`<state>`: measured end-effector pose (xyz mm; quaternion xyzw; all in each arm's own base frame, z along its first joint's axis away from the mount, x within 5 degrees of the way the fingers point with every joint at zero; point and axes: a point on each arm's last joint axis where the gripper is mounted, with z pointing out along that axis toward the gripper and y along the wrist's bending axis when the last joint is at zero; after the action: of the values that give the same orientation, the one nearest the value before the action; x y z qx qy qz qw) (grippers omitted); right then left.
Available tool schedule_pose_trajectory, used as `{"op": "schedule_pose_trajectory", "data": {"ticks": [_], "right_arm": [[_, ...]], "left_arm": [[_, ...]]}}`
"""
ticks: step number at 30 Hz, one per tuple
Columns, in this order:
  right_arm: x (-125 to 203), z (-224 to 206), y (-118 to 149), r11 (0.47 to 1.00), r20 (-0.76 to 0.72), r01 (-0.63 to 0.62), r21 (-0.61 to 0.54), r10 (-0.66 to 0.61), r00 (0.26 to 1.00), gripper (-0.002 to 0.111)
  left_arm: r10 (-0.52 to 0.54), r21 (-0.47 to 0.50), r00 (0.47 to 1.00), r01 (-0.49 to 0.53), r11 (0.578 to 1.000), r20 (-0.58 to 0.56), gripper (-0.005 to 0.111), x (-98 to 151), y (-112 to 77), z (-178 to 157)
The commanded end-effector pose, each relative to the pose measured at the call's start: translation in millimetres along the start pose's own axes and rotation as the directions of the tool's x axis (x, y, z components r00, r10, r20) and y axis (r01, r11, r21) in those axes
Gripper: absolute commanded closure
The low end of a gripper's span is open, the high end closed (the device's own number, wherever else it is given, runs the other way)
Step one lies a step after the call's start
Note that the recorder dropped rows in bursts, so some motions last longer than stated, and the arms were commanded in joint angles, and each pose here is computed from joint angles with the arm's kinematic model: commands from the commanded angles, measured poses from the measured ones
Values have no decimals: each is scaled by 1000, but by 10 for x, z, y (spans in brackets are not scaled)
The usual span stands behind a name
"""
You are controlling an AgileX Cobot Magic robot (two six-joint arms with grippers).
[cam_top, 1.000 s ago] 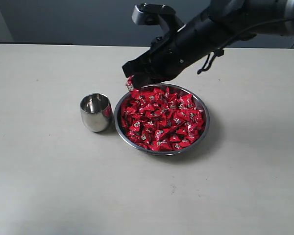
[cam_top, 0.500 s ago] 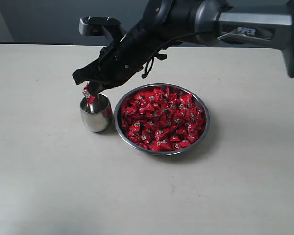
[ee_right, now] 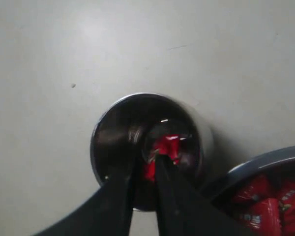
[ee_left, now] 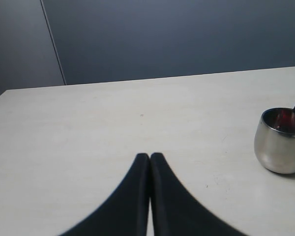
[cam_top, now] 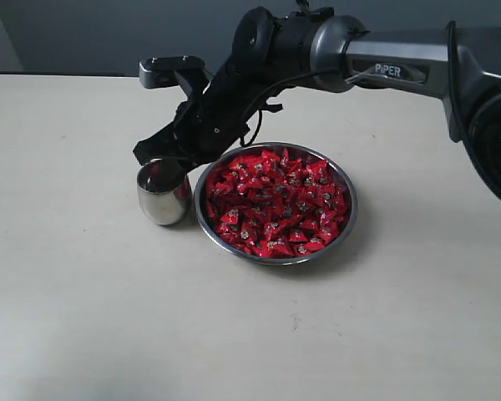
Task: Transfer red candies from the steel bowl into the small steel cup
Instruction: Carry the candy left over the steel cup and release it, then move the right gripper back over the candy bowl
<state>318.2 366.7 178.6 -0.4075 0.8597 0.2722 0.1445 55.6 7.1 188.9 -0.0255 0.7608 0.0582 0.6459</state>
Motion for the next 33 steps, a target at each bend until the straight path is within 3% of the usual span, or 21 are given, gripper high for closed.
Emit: {"op": "schedule_pose_trajectory", "data": {"ticks": [1,9,19,21,25,26,33], "right_arm": [[-24,-26,3,1000,8,-1,-3,1,1000,80],[-94,-209,93,1000,45,2,-16,-1,999,80],[-146,-719,267,994,39,102,40,-103,994,82],[-125,-781,263,994,11,89,71,-90,996,84],[-40,-955,262,981,-60,134,143,-127,990,104],[30,-1013,264,977,-53,134,168,-127,990,109],[752,-1387,179,964,-12,56,258,-55,998,109]], "left_arm": [[0,-3,1000,0,1000,15,106,-31,3,-10],[0,-3,1000,0,1000,15,106,-31,3,-10],[0,-3,1000,0,1000,15,106,-31,3,-10],[0,-3,1000,0,1000,15,106,-31,3,-10],[0,-3,1000,0,1000,15,106,-31,3,-10],[0,-3,1000,0,1000,15,106,-31,3,-10],[0,-3,1000,0,1000,15,106,-31,3,-10]]}}
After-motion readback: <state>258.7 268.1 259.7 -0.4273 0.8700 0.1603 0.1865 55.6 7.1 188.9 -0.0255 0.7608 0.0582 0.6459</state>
